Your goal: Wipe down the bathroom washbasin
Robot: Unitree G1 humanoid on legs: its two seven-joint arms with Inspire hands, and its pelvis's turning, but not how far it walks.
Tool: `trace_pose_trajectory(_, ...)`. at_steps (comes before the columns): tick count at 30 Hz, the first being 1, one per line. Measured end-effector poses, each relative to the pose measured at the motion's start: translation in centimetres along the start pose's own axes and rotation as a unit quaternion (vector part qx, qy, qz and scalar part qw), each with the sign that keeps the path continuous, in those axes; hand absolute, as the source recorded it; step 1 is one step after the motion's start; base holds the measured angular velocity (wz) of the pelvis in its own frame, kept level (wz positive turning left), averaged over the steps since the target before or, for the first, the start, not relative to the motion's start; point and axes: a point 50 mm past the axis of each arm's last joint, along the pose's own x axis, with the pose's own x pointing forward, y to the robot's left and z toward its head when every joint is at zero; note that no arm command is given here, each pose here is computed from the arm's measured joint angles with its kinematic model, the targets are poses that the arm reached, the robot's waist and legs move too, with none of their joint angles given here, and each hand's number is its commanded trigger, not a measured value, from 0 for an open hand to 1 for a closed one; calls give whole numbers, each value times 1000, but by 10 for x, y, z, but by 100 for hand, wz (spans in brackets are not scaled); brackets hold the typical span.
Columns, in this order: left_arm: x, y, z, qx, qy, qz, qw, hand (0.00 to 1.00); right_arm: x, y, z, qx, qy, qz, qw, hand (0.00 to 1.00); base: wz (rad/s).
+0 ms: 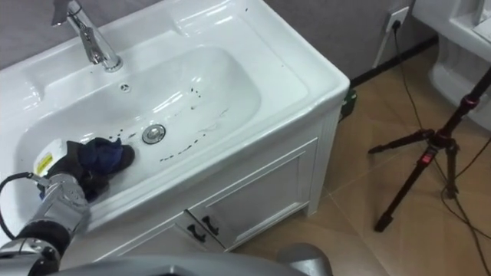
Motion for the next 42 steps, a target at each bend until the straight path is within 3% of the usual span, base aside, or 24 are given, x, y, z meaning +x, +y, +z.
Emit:
trace_pose_trajectory(6, -2, -3, 8, 18, -22, -1, 1000, 100, 0, 3, 6, -8, -15, 1, 1000, 0, 4)
trace_pose_trajectory(13, 1, 1, 69, 33, -106, -30, 993, 100, -1, 6, 40, -20, -65, 13, 998, 0, 6)
trace_pose_trajectory(20, -18, -10, 144, 35, -217, -58, 974, 100, -4, 8, 64, -44, -95, 13, 994, 0, -3)
trace_pose_trajectory(23, -23, -8, 162, 19, -239, -70, 968, 100, -4, 9, 65, -47, -95, 14, 994, 0, -5)
trace_pose_trajectory(27, -25, -7, 169, 4, -247, -79, 966, 100, -3, 10, 67, -53, -89, 19, 994, 0, 11)
trace_pose_trajectory(42, -58, -18, 208, 52, -330, -99, 937, 100, -7, -5, 85, -17, -98, 2, 995, 0, 10)
